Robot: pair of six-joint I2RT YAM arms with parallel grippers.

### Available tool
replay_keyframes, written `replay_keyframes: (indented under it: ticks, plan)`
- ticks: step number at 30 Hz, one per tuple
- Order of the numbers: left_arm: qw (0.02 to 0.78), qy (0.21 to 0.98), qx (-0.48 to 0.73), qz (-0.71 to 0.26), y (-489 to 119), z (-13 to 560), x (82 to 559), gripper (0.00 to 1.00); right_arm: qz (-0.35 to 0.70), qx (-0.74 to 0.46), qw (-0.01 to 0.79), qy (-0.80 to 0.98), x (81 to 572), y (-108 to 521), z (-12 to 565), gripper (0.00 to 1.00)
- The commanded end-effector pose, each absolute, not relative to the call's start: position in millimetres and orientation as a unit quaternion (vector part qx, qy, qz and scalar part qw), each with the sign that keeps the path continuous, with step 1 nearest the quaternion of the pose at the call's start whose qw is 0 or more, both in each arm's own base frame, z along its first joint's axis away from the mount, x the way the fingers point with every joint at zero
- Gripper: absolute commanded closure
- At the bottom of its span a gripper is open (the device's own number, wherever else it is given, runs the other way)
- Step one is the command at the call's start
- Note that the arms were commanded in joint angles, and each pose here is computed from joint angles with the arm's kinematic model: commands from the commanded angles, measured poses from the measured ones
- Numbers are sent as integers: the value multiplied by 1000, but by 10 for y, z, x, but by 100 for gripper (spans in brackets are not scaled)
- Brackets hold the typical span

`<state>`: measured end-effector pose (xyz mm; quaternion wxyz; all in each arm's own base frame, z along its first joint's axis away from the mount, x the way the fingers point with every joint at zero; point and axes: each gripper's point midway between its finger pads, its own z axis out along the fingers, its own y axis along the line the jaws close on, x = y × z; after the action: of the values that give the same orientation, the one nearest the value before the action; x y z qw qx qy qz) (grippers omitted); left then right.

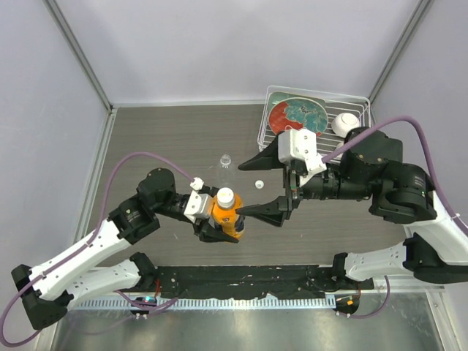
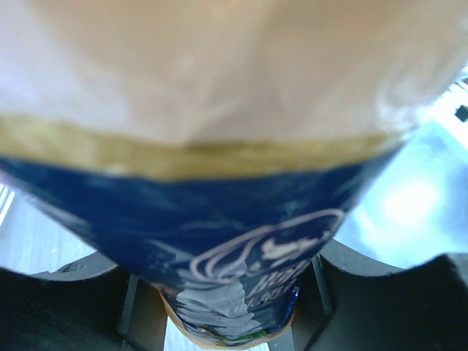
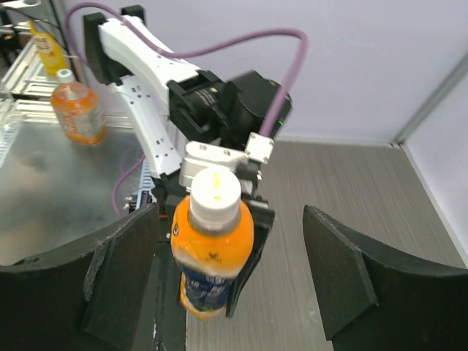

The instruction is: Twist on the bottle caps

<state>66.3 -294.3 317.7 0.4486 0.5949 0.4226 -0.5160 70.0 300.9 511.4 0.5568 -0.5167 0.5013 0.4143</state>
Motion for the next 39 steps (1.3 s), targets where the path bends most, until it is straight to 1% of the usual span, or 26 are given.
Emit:
replay_keyframes:
  ticks: [1,6,9,14,15,18,28,39]
  plan:
    - [401,369,631,-553,-2849,3250,377,64,469,-559,550,407,452,3169,5397,17]
    - [395,373,631,-554,-2837,3208,364,64,500,-573,523,386,400,3295,5373,18]
    - [398,369,632,-554,-2836,3211,363,64,516,-579,498,388,432,3385,5281,21]
    - [400,367,632,-553,-2821,3223,350,64,540,-574,476,389,501,3413,5235,32]
    - [402,368,631,-552,-2820,3222,358,65,544,-574,476,386,499,3410,5244,35]
    - [408,368,630,-549,-2827,3227,372,65,554,-572,465,386,505,3402,5210,39]
    - [425,381,618,-541,-2871,3239,459,67,574,-573,444,381,425,3356,5127,39]
    - [440,398,602,-534,-2913,3251,560,69,584,-570,451,361,323,3224,5208,40]
